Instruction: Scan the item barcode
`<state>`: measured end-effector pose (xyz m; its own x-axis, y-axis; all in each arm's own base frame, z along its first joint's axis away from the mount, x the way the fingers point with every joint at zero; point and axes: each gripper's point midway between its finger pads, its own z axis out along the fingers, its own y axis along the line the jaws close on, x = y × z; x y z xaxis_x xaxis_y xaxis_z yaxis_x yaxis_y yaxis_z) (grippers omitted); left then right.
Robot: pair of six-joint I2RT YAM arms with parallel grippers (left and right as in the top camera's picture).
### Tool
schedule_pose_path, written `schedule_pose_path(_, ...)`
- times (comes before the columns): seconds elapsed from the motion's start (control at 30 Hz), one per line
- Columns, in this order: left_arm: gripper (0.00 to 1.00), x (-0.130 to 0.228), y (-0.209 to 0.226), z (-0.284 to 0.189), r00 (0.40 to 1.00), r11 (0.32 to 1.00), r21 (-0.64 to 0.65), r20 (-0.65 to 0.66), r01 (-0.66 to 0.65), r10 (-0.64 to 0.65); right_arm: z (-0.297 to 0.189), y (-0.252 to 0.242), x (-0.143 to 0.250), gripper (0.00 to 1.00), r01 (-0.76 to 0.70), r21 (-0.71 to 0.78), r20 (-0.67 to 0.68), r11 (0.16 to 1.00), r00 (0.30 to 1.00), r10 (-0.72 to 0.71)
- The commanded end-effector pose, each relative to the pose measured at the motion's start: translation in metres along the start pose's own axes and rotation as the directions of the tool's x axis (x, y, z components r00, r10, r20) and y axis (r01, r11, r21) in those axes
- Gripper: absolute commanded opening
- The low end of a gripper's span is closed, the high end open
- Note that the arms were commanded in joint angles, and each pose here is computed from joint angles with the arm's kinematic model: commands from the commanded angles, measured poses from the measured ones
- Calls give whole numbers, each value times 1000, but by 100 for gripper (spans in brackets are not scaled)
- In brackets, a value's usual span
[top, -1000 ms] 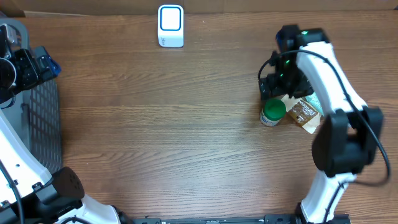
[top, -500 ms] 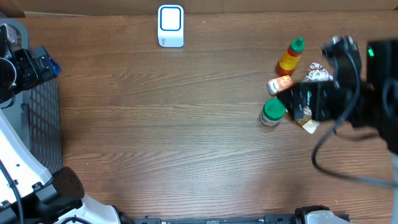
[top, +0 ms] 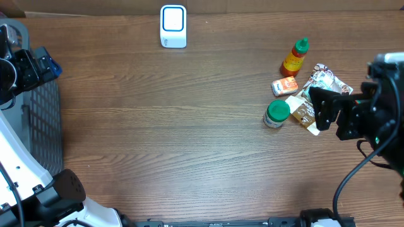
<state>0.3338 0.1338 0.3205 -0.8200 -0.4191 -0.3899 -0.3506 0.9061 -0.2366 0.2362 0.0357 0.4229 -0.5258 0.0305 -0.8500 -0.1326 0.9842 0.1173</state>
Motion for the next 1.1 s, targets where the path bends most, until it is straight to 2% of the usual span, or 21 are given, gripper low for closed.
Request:
schedule_pose_path(0.0, 99, 0, 0, 3, 1000, 1000, 4, -9, -17, 18, 5, -16, 14, 100, 4, 59, 77, 998, 997, -8)
schedule_pose_path(0.27, 99, 0, 0, 3, 1000, 1000, 4, -9, -17, 18, 44, -33, 62, 100, 18, 64, 363, 998, 931, -40)
schedule_pose_path(0.47, 100, 0, 0, 3, 1000, 1000, 4, -9, -18, 18, 92, -41, 139, 100, 60, 55, 545, 997, 835, -80)
schedule_pose_path(0.7, 100, 0, 0, 3, 1000, 1000, 4, -9, -18, 18, 119, -44, 187, 100, 77, 38, 580, 996, 810, -85)
schedule_pose_path(0.8, 99, 0, 0, 3, 1000, 1000, 4, -9, -17, 18, 131, -46, 205, 100, 63, 32, 516, 998, 853, -70)
schedule_pose_path(1.07, 100, 0, 0, 3, 1000, 1000, 4, -9, -18, 18, 132, -46, 206, 100, 64, 29, 512, 998, 856, -69)
